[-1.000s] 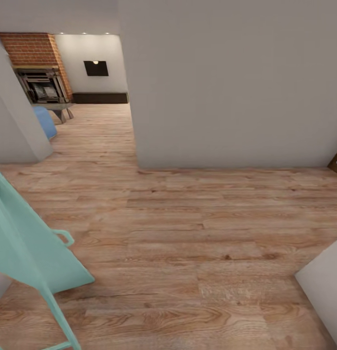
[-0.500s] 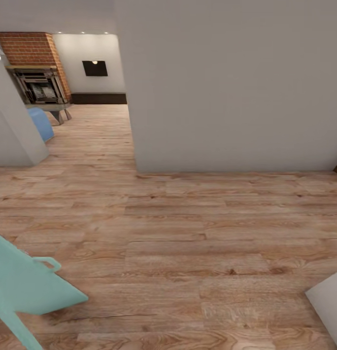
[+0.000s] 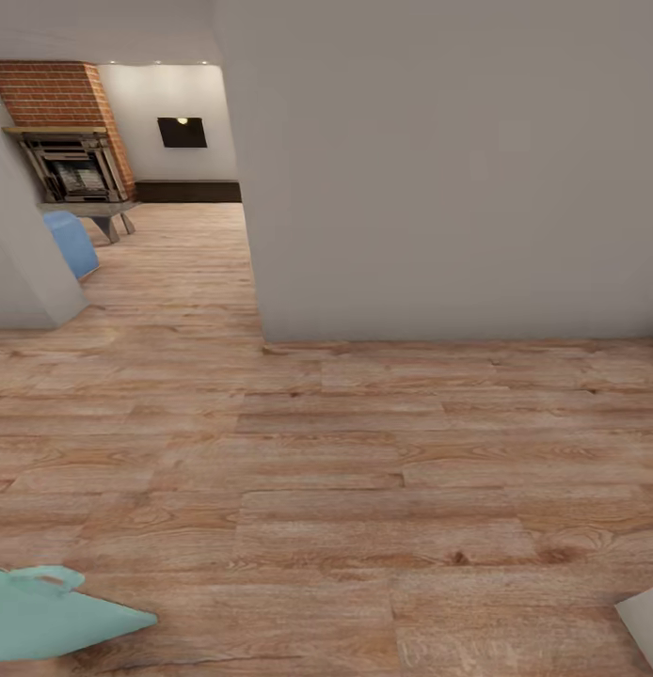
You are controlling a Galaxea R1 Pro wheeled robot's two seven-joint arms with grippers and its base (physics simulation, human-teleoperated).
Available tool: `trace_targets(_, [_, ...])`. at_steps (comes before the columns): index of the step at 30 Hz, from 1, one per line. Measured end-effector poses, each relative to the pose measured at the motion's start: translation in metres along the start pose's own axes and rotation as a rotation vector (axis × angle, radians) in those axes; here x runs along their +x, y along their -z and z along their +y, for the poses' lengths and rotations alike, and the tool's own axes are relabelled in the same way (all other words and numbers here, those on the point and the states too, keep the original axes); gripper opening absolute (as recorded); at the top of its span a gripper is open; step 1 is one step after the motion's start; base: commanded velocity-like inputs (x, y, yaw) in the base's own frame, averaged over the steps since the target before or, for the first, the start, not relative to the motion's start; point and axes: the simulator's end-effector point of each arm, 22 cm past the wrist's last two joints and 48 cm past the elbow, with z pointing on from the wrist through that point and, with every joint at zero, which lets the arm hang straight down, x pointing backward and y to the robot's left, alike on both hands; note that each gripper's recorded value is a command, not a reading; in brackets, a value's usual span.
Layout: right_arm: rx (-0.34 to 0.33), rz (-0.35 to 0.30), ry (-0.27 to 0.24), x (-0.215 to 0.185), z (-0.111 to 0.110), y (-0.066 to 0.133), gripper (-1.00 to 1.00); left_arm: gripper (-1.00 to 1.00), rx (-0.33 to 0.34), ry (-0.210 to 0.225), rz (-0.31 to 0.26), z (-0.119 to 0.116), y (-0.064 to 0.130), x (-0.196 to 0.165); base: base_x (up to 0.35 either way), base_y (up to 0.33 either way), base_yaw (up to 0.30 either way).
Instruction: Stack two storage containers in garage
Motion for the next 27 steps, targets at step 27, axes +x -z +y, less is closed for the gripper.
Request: trace_targets(27, [0.001, -0.001, 0.000, -0.0004, -0.0002, 0.0000, 1.00, 1.00, 0.000, 0.000, 0.000, 0.0001, 0.0000, 0.0000, 0.322, 0.000, 0.041])
